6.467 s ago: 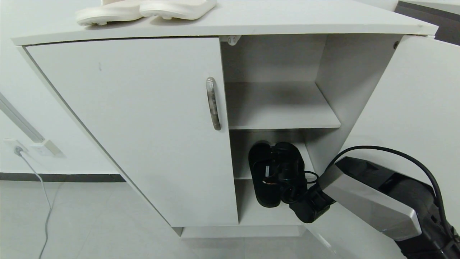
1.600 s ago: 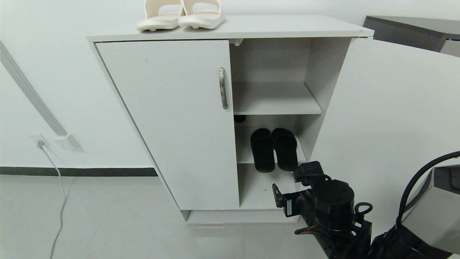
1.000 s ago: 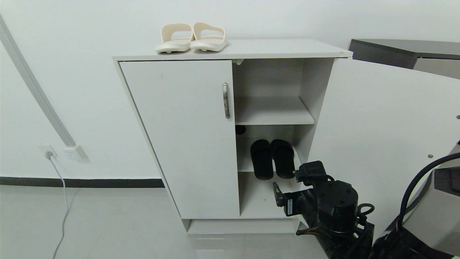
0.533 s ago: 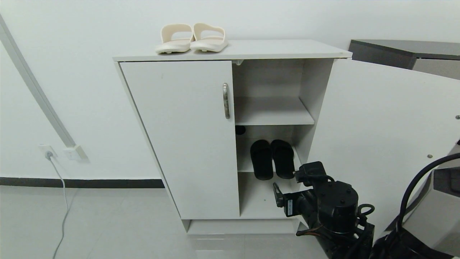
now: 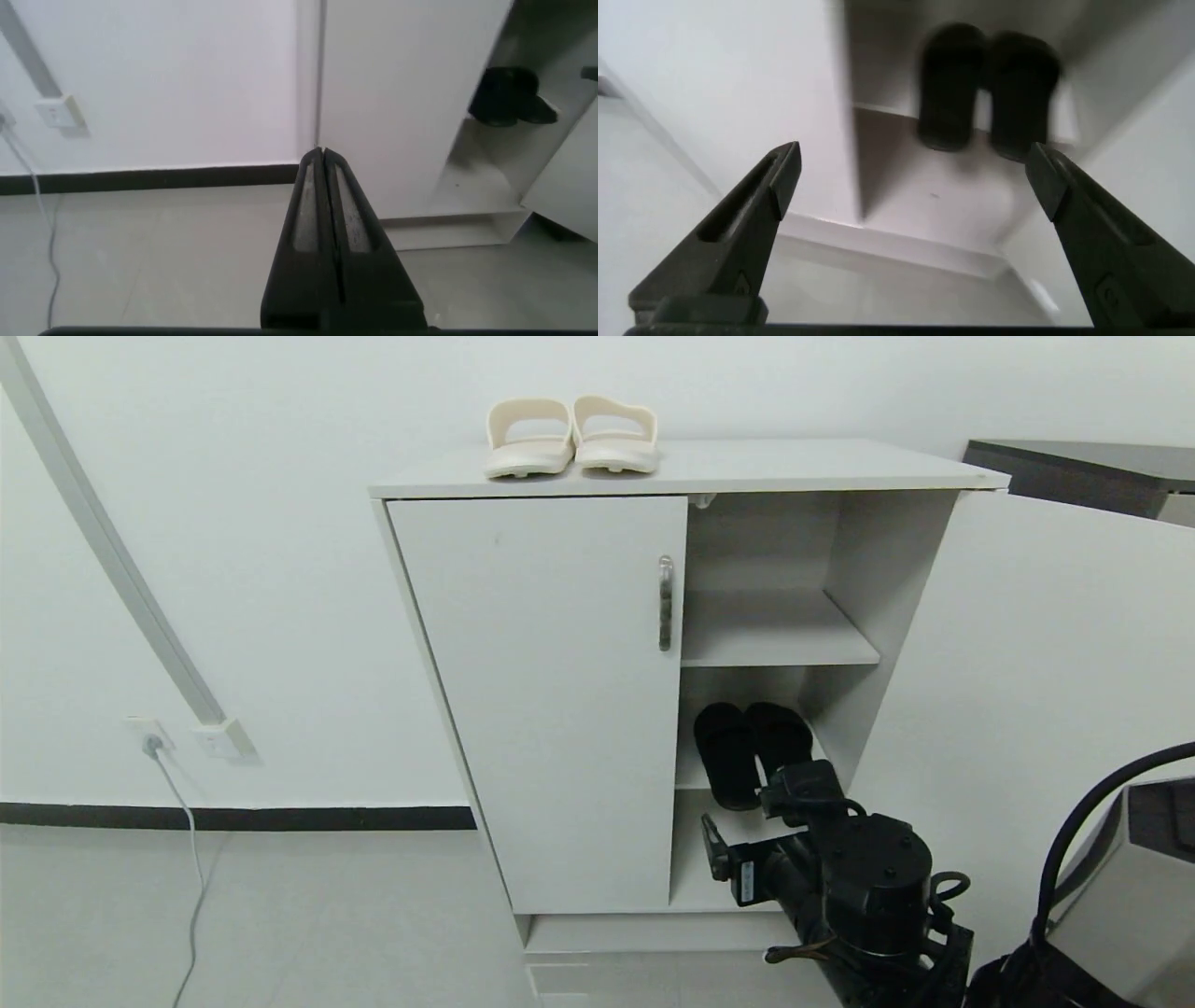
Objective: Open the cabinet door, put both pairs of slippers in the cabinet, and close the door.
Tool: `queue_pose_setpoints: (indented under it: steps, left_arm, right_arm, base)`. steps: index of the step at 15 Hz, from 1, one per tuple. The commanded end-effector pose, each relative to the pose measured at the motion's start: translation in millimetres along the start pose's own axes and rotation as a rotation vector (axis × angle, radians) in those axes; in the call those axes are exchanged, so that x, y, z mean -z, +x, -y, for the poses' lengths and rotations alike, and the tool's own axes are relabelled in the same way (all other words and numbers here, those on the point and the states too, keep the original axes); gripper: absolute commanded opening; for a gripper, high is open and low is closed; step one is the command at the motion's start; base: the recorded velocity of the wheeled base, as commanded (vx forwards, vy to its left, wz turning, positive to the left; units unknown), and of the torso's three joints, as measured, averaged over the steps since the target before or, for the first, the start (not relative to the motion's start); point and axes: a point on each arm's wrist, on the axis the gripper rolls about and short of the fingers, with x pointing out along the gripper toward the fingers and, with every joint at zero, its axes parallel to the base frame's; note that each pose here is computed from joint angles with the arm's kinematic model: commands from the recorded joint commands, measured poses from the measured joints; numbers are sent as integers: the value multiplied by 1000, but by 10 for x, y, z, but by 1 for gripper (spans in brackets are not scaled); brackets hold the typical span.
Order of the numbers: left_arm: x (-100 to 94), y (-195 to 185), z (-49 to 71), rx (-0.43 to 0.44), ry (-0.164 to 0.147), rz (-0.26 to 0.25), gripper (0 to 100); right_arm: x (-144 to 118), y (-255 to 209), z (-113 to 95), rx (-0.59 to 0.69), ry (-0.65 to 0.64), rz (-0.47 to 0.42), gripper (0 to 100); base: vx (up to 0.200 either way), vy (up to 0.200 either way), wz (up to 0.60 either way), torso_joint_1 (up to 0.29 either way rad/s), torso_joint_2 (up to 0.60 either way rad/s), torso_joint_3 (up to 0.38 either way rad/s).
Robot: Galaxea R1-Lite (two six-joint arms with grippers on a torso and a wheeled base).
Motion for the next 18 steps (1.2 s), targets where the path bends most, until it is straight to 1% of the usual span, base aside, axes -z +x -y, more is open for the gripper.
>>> queue_pose_setpoints:
  steps: [1,9,13,16,18]
  left_arm:
    - [0,1,0,0,0,-1,0]
    - [0,1,0,0,1,-1,0]
    - [0,1,0,0,0,-1,0]
    - [0,1,0,0,3,-1,0]
    - [0,1,0,0,1,-1,0]
  right_arm:
    - [26,-8,5,0,-6,-8,100]
    - [23,-16,17,1,1,2,100]
    - [74,-60,45,-5,-11,-14,100]
    - [74,-76,78,-61,-28,57,100]
    - [82,-63,83,-74,-27,69,100]
  base:
    - [0,200,0,2,2,7]
    - [0,200,0,2,2,0]
    - [0,0,0,0,0,0]
    - [0,0,0,0,0,0]
    - [0,0,0,0,0,0]
